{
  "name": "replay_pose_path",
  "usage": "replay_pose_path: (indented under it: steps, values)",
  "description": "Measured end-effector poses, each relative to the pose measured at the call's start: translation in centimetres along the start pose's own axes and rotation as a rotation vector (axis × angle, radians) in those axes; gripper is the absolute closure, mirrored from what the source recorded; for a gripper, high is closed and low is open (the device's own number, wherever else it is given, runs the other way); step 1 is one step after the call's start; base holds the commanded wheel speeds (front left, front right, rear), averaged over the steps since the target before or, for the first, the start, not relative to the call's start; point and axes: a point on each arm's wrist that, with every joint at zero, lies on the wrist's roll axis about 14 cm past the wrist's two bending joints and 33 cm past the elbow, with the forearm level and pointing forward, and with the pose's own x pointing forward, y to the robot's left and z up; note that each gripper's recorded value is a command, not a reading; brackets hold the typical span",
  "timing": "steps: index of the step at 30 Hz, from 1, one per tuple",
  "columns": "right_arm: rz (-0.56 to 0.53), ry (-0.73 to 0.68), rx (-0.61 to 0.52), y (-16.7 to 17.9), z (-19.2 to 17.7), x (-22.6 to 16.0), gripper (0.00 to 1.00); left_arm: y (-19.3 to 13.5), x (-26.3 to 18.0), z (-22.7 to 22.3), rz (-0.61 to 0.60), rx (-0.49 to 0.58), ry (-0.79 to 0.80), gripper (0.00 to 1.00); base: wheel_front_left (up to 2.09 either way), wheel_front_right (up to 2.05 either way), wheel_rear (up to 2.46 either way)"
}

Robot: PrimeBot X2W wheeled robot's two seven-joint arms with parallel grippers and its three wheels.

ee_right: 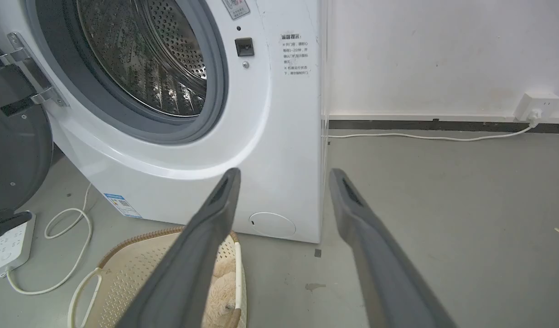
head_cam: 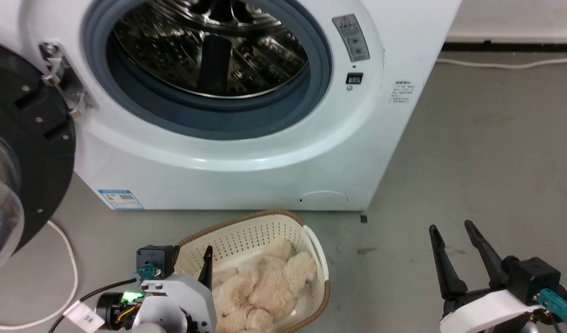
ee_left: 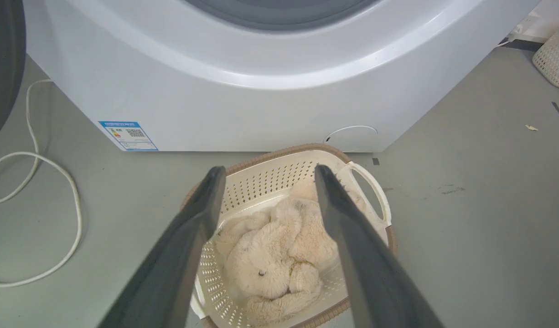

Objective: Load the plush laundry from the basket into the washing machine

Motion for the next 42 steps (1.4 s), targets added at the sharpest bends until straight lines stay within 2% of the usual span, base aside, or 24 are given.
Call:
replay_pose_path:
  steps: [15,22,28,36,42]
  values:
    - [-0.057,0.060,0.049,-1.8,-2.8,1.2,0.00,-1.8,4.1,-6.8,-0.095,0.037,0.281,0.00,0.00,0.00,0.00]
    - [-0.085,0.088,0.068,-2.6,-4.1,1.5,0.00,-2.2,5.7,-9.5,-0.127,0.078,0.390,0.00,0.00,0.00,0.00]
    - [-0.117,0.126,0.093,-3.5,-5.9,1.8,0.00,-2.7,7.3,-12.4,-0.172,0.159,0.493,0.00,0.00,0.00,0.00]
    - [-0.134,0.157,0.114,-4.0,-7.7,2.6,0.00,-2.5,9.3,-15.8,-0.188,0.217,0.598,0.00,0.00,0.00,0.00]
    - [-0.153,0.184,0.130,-4.4,-9.1,2.8,0.00,-2.1,10.5,-18.4,-0.165,0.195,0.680,0.00,0.00,0.00,0.00]
